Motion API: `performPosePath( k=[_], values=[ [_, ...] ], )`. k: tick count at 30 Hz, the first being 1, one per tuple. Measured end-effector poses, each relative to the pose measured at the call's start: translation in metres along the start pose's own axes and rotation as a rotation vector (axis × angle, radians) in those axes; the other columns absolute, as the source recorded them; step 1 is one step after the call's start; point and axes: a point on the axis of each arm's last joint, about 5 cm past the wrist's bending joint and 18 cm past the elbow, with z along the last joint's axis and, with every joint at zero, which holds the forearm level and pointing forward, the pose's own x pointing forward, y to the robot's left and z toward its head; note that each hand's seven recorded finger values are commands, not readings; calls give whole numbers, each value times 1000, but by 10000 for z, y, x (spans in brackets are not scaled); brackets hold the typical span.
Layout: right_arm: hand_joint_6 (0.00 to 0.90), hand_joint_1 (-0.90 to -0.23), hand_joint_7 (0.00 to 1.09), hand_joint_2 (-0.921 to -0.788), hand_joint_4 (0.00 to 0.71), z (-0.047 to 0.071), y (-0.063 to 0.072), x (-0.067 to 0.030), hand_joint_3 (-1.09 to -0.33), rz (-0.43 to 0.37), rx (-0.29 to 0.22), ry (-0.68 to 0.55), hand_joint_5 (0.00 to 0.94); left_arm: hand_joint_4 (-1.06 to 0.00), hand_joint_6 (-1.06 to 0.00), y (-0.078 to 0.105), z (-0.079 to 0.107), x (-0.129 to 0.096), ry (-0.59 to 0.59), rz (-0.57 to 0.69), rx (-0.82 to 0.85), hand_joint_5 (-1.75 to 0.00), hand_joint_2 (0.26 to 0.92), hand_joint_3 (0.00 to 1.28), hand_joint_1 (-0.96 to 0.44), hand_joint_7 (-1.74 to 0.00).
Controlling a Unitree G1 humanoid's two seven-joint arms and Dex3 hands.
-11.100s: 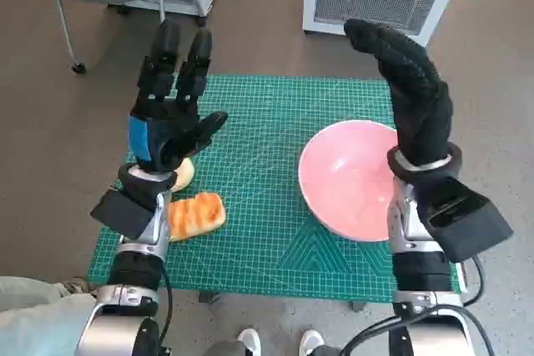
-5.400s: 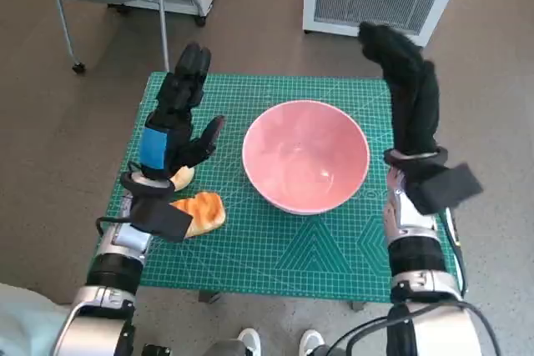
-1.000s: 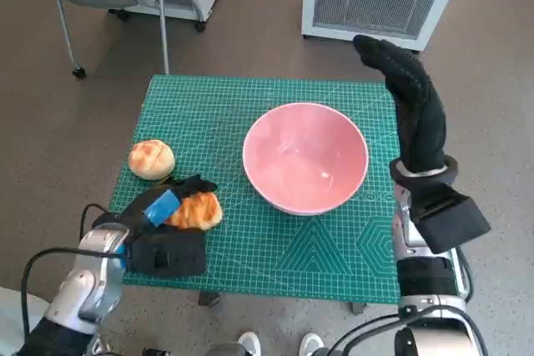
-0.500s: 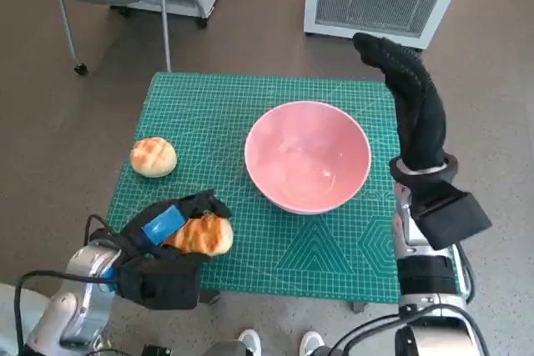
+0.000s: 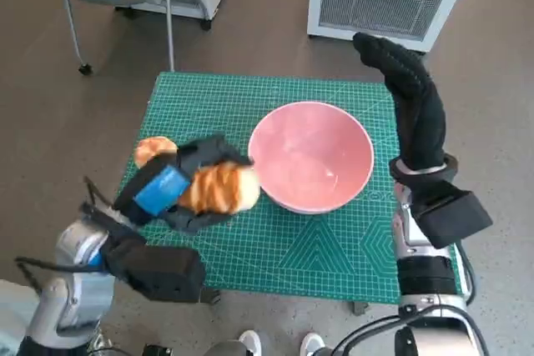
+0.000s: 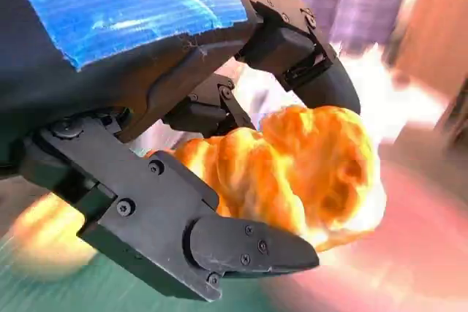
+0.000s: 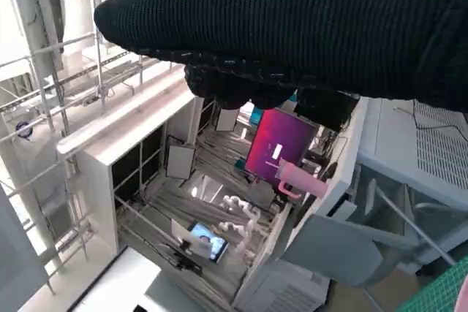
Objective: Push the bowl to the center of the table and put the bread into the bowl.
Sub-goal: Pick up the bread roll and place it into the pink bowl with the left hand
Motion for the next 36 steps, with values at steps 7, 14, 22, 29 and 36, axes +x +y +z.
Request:
performPosePath(
  k=[7,14,22,29,36],
  values=[
    [-1,-644,625,-921,245,0,-2,2,-837,1,7,0,1,-861,-659,26,290,316,-132,199,-44,-1010,831,146,-1,-1118],
    [-1,-643,625,-921,244,12,-2,10,-839,1,8,-9,1,-870,-662,-157,438,610,-228,191,-77,-981,874,60,-1,-1121],
    [-1,-641,625,-921,244,14,-25,-3,-839,-5,3,-9,1,-851,-656,-327,481,830,-237,7,-4,-992,892,35,0,-1143],
    [-1,-642,626,-921,243,19,-28,-5,-841,-5,1,-11,0,-795,-643,-494,483,985,-191,-124,62,-1113,907,40,0,-1095],
    [-1,-651,629,-921,242,22,-31,-13,-838,-7,1,-10,0,-285,-299,-634,406,1057,-121,-321,57,-528,901,99,-228,-465]
  ],
)
